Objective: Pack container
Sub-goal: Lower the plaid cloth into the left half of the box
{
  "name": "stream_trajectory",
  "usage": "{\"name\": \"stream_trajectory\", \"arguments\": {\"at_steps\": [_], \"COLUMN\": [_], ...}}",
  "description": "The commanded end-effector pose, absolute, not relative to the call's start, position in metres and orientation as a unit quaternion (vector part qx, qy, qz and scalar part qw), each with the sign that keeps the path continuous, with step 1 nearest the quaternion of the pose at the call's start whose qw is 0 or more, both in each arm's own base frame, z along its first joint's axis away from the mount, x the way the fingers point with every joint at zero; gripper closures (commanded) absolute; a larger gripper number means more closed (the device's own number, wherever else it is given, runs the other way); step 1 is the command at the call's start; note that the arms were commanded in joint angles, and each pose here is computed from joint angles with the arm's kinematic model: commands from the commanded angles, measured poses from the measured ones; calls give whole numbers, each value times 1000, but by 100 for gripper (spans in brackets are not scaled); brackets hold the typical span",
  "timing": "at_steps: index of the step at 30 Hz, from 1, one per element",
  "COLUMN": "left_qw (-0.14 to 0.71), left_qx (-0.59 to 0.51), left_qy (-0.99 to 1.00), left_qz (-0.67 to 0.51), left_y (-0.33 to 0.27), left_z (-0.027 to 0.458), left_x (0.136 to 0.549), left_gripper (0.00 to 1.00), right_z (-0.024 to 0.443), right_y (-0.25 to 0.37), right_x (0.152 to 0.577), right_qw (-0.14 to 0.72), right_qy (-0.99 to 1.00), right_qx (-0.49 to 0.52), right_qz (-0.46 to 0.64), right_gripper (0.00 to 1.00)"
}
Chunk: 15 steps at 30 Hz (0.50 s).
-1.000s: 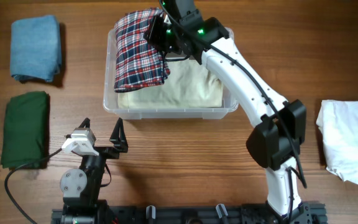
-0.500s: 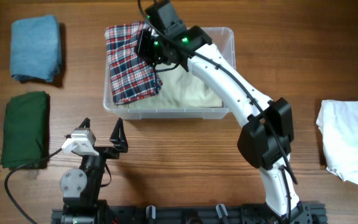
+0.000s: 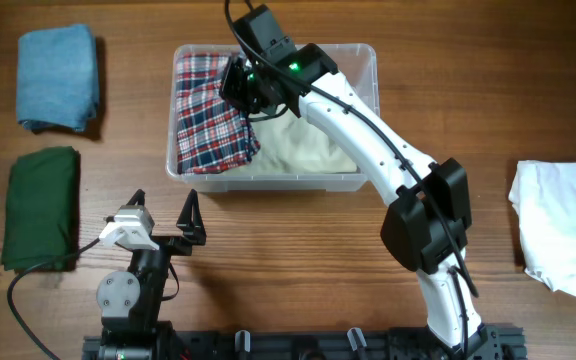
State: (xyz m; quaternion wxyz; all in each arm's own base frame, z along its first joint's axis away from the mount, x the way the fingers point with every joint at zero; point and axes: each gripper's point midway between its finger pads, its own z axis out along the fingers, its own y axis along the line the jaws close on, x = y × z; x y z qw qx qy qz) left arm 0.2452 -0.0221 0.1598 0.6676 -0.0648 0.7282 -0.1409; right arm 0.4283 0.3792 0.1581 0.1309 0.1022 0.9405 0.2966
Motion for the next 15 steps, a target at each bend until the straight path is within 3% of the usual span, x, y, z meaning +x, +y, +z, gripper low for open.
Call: {"name": "stream_trajectory", "arguments": {"at_steps": [1, 4, 6, 7, 15], "left_qw": [668, 668, 668, 668, 668], "left_qx": [-64, -64, -64, -64, -64], "left_qy": [728, 728, 728, 728, 728], "left_qz": [-138, -138, -138, -138, -138], "left_y": [-21, -21, -21, -21, -21], "left_z": [158, 158, 158, 158, 158], "left_x": [245, 245, 245, 245, 245], "left_gripper": [0, 0, 0, 0, 0], "right_z": [158, 158, 158, 158, 158], "right_y": [378, 377, 377, 377, 377], "right_x": [432, 434, 434, 434, 434], "right_qw": [143, 148, 150, 153, 163], "right_qy": [941, 941, 941, 942, 946], "right_qx": [116, 117, 112, 104, 68], "right_qz": [284, 282, 281, 280, 273], "right_gripper": [96, 92, 67, 60, 29]}}
